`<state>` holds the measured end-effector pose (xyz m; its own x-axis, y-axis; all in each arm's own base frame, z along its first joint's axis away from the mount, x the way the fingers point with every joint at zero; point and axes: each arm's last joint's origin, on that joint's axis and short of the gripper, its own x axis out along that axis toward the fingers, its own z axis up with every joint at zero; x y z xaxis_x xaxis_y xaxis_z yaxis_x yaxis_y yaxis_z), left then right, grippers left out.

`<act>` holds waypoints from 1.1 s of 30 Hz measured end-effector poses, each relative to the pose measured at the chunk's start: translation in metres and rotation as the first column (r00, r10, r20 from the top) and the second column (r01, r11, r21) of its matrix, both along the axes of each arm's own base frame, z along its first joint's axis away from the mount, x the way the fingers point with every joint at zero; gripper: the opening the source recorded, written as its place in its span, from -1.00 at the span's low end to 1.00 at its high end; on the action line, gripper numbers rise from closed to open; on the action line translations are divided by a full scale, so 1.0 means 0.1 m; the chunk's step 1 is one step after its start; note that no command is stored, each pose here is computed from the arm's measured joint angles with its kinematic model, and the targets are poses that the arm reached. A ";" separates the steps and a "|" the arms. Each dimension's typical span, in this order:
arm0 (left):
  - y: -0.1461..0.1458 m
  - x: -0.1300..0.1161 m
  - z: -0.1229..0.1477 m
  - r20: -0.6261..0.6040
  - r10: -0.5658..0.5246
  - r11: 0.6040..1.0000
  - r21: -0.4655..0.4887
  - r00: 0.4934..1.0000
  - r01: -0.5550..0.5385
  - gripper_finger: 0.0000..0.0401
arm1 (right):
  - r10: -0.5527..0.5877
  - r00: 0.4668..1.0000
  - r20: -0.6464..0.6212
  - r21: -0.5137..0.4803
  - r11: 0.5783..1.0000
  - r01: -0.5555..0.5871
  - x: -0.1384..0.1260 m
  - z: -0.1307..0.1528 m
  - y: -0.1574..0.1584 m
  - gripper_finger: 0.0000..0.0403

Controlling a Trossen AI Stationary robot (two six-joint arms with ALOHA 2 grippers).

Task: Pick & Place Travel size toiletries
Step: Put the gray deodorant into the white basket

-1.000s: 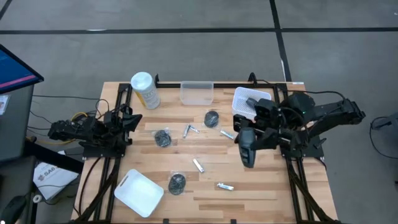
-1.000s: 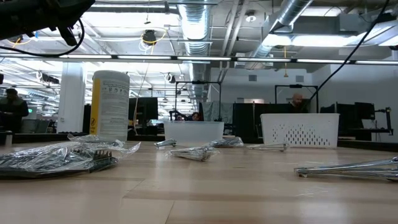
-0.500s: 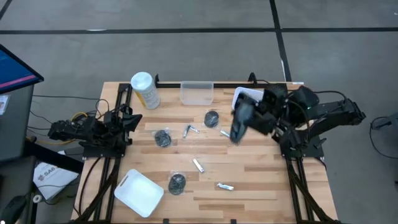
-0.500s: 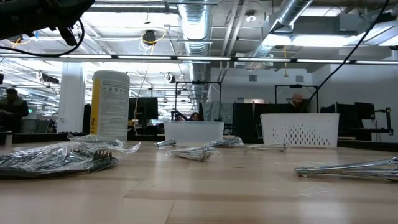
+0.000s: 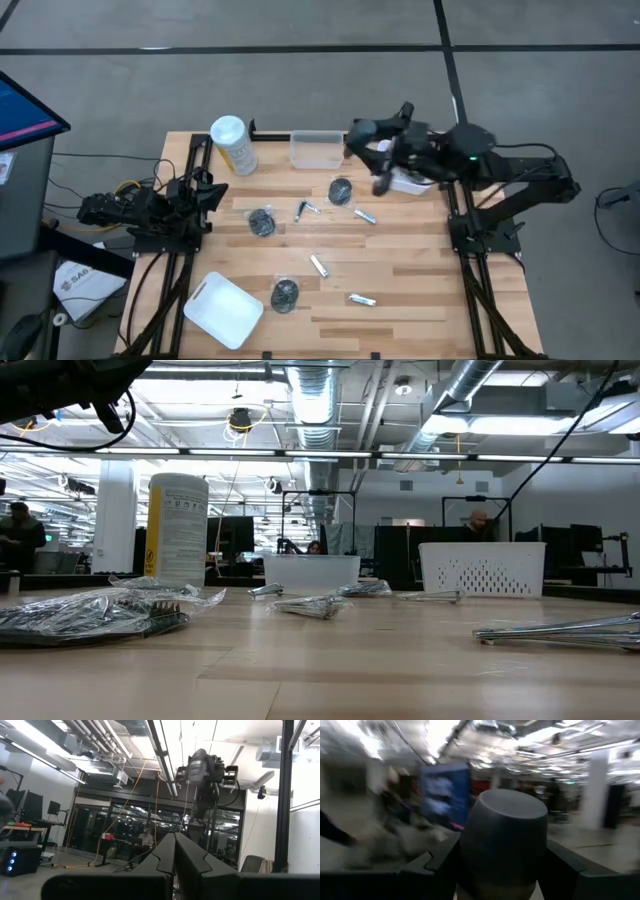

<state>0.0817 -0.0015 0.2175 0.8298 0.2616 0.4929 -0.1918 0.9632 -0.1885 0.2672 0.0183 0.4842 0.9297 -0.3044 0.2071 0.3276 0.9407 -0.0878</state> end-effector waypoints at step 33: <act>0.00 -0.01 0.02 0.020 0.002 1.000 -0.005 1.000 -0.002 -0.99 | -0.262 0.542 -0.798 0.039 0.876 0.480 0.56 -0.82 -1.27 -0.01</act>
<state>0.0806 -0.0012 0.2191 0.8192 0.2658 0.5082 -0.1897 0.9618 -0.1974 0.3234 -0.1086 0.4026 0.5008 -0.5939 -0.6296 0.5688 0.7742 -0.2778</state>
